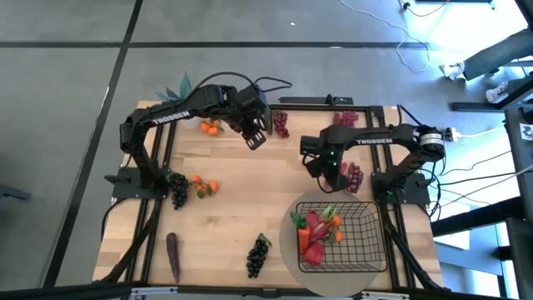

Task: Build produce basket
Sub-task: Put the bottom red chili pepper into the black wire basket

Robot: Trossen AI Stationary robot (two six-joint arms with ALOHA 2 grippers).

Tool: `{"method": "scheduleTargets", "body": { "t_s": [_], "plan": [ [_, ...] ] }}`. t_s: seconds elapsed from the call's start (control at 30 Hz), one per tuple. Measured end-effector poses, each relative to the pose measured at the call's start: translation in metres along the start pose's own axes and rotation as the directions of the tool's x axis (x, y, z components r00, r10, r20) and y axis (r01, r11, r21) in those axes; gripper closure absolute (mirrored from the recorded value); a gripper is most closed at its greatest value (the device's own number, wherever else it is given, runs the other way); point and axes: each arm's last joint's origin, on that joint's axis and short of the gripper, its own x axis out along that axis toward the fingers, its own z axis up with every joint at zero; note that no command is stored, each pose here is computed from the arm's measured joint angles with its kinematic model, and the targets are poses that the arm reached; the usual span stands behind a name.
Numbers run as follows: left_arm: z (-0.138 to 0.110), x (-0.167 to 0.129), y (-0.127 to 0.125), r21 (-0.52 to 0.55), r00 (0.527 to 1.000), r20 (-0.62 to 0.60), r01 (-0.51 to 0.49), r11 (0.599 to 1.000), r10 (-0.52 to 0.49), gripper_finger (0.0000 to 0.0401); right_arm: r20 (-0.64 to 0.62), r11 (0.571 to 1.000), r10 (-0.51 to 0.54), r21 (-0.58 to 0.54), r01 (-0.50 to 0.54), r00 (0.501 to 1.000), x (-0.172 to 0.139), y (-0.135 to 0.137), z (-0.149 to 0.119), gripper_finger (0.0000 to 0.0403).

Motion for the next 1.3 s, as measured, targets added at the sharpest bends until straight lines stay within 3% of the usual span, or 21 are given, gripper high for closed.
{"method": "scheduleTargets", "body": {
  "t_s": [0.23, 0.47, 0.73, 1.3],
  "plan": [
    [0.003, 0.001, 0.009, -0.016, 1.0, 0.002, -0.014, 1.0, 0.014, 0.0308, 0.087, 0.999, -0.019, -0.042, 0.022, 0.996, 0.025, -0.003, 0.002, 0.0283],
    [0.003, 0.001, 0.008, 0.008, 1.0, 0.009, -0.011, 1.0, 0.011, 0.0308, 0.024, 0.999, -0.021, -0.037, 0.022, 0.999, 0.049, 0.0, -0.012, 0.0283],
    [0.003, 0.001, 0.008, 0.013, 1.0, 0.009, -0.011, 1.0, 0.011, 0.0308, 0.003, 0.991, -0.122, -0.047, 0.122, 0.992, 0.06, -0.004, -0.016, 0.0283],
    [0.003, 0.001, 0.008, 0.029, 1.0, 0.009, -0.012, 0.999, 0.011, 0.0308, -0.021, 0.989, -0.134, -0.063, 0.133, 0.991, 0.07, -0.004, -0.024, 0.0283]
  ]
}}
